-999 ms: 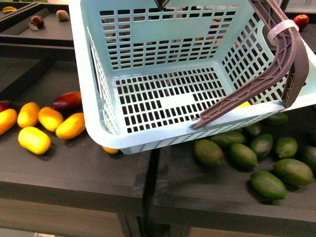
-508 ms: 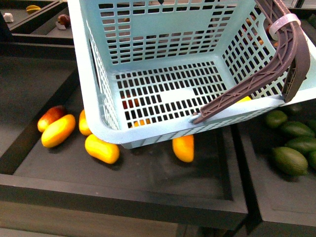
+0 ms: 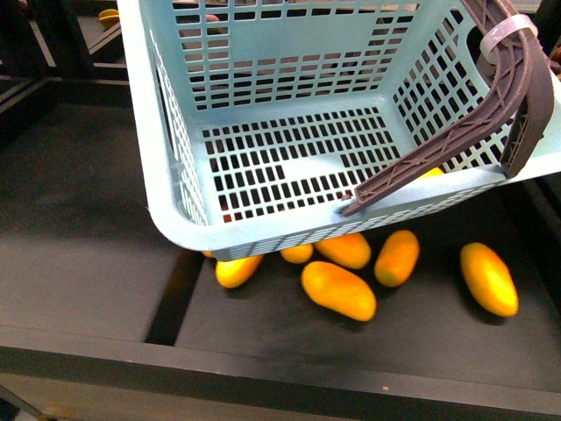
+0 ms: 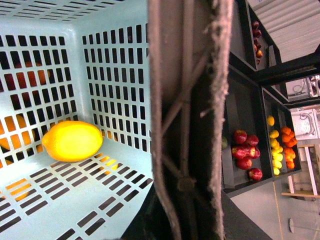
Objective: Pick lemon and mango into basket
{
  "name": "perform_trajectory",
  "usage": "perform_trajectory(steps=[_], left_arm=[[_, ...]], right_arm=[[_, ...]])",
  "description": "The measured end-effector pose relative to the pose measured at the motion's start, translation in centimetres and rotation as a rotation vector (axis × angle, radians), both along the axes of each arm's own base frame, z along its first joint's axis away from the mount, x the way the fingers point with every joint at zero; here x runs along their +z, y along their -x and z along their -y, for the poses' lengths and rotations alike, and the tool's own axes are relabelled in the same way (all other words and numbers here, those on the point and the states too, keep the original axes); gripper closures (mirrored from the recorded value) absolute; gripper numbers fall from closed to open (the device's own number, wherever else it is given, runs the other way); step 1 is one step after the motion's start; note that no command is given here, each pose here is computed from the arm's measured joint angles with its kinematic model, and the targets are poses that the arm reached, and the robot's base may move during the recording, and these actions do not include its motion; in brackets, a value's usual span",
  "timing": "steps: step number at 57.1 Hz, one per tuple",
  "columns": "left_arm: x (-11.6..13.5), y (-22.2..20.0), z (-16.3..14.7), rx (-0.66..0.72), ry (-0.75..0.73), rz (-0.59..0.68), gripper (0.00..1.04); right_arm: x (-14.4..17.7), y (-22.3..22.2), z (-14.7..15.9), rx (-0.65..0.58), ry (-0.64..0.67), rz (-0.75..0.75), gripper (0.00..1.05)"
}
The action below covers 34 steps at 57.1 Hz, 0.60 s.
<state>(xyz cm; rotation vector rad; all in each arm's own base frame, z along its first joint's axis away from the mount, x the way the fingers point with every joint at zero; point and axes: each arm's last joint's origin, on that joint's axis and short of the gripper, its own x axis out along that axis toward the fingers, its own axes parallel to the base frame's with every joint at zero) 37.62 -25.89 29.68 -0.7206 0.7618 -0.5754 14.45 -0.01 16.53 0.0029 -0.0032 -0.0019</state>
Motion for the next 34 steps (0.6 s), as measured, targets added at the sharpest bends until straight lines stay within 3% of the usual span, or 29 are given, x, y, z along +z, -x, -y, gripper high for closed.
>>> perform_trajectory(steps=[34], left_arm=[[0.06,-0.47,-0.73,0.032,-0.008,0.008,0.99]], right_arm=[[-0.01,0.00,-0.02,0.008,0.000,-0.001,0.09]])
